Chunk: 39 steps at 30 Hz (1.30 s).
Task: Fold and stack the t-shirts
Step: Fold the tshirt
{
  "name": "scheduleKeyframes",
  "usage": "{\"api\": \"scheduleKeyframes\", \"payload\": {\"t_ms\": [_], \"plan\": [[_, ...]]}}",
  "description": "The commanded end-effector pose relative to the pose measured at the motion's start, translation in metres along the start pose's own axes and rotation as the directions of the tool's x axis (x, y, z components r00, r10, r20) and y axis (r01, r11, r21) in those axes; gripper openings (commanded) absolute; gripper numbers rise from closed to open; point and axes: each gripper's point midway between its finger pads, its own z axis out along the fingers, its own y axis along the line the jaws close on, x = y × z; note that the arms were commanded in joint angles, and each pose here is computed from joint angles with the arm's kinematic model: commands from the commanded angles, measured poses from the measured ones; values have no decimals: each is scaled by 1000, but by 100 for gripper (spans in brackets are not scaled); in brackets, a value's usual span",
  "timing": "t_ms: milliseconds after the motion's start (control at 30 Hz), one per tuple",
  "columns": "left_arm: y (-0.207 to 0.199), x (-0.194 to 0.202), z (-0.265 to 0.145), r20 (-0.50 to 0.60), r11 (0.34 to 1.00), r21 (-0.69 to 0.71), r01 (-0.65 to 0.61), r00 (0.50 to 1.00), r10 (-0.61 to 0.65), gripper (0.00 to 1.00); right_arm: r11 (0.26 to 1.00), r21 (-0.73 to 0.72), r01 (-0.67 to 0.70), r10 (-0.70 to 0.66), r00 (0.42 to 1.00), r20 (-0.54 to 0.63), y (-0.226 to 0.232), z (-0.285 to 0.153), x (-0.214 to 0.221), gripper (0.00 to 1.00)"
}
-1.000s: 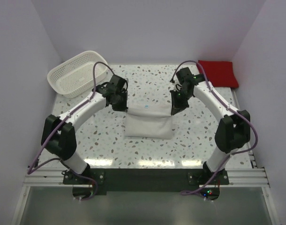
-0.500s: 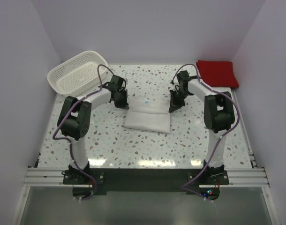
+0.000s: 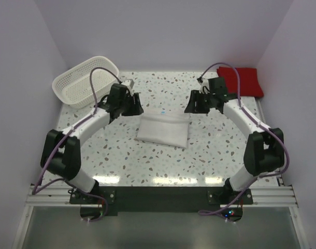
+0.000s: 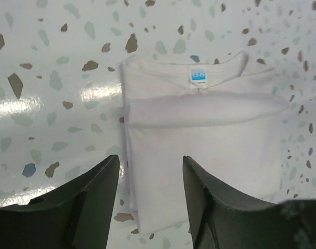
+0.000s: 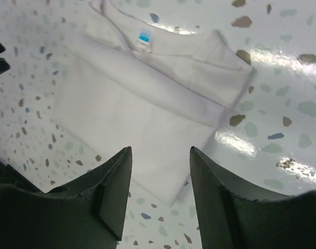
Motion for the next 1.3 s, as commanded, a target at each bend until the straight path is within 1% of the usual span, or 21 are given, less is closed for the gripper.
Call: {"api": "scheduleKeyframes", "payload": {"t_ms": [0, 33, 100, 133, 167, 200, 233, 267, 300, 333, 367, 400, 433, 467, 533, 567, 667, 800, 933, 1100, 1267], "plan": [[-23, -11, -21, 144, 993, 100, -55, 989, 40, 55, 974, -208, 84, -56, 990, 133, 38, -8, -14, 52], [-30, -14, -21, 175, 988, 138, -70, 983, 45, 50, 958, -271, 94, -65, 991, 113, 48, -7, -7, 50], [-42, 4, -16, 133, 974, 212, -84, 990, 57, 39, 931, -350, 102, -78, 994, 83, 59, -1, 6, 45], [-48, 2, -13, 147, 966, 239, -96, 987, 62, 38, 918, -383, 106, -83, 994, 76, 61, 7, 8, 44], [-51, 10, -3, 121, 962, 253, -105, 990, 76, 34, 896, -430, 106, -89, 994, 60, 67, 8, 12, 40], [-58, 14, 0, 107, 951, 288, -114, 991, 86, 30, 890, -445, 103, -88, 995, 53, 67, 12, 15, 38], [-64, 12, 5, 116, 943, 308, -123, 989, 91, 28, 881, -462, 100, -89, 995, 46, 66, 20, 17, 37], [-63, 18, 16, 94, 942, 315, -118, 991, 92, 26, 876, -471, 99, -91, 995, 39, 66, 24, 18, 35], [-68, 15, 19, 95, 935, 333, -119, 991, 92, 23, 869, -483, 104, -96, 995, 40, 67, 28, 15, 34], [-70, 10, 24, 108, 934, 336, -123, 990, 92, 22, 868, -486, 98, -102, 995, 20, 63, 37, 19, 33], [-66, 14, 37, 87, 937, 329, -115, 992, 91, 20, 867, -490, 94, -103, 995, 8, 61, 43, 19, 33], [-70, 5, 40, 102, 934, 336, -121, 991, 92, 18, 867, -488, 100, -109, 994, 11, 60, 47, 14, 33], [-71, 1, 46, 108, 934, 335, -124, 990, 92, 17, 867, -488, 105, -115, 993, 9, 58, 51, 13, 33], [-65, 7, 60, 83, 939, 325, -115, 992, 93, 17, 875, -478, 74, -96, 995, -22, 48, 65, 16, 33], [-66, -4, 70, 92, 938, 326, -113, 992, 88, 16, 878, -475, 65, -85, 996, -20, 40, 75, 7, 32], [-58, 0, 82, 68, 945, 315, -92, 995, 74, 16, 883, -467, 31, -58, 997, -43, 29, 87, 9, 32], [-48, -4, 102, 57, 949, 310, -66, 997, 51, 16, 877, -481, -20, -1, 999, -45, 13, 99, -4, 32], [-32, 4, 121, 10, 950, 312, -11, 1000, 9, 13, 846, -510, -155, 128, 988, -89, -7, 120, -13, 33], [-15, 15, 136, -24, 956, 291, 31, 999, -25, 12, 801, -548, -240, 222, 970, -101, -20, 130, -24, 37], [-6, 14, 136, -41, 945, 313, 91, 996, -83, 14, 760, -583, -287, 290, 953, -91, -26, 126, -39, 40], [-19, -16, 113, 24, 935, 349, 68, 996, -81, 21, 746, -626, -228, 278, 960, -19, -5, 91, -65, 46]]}}
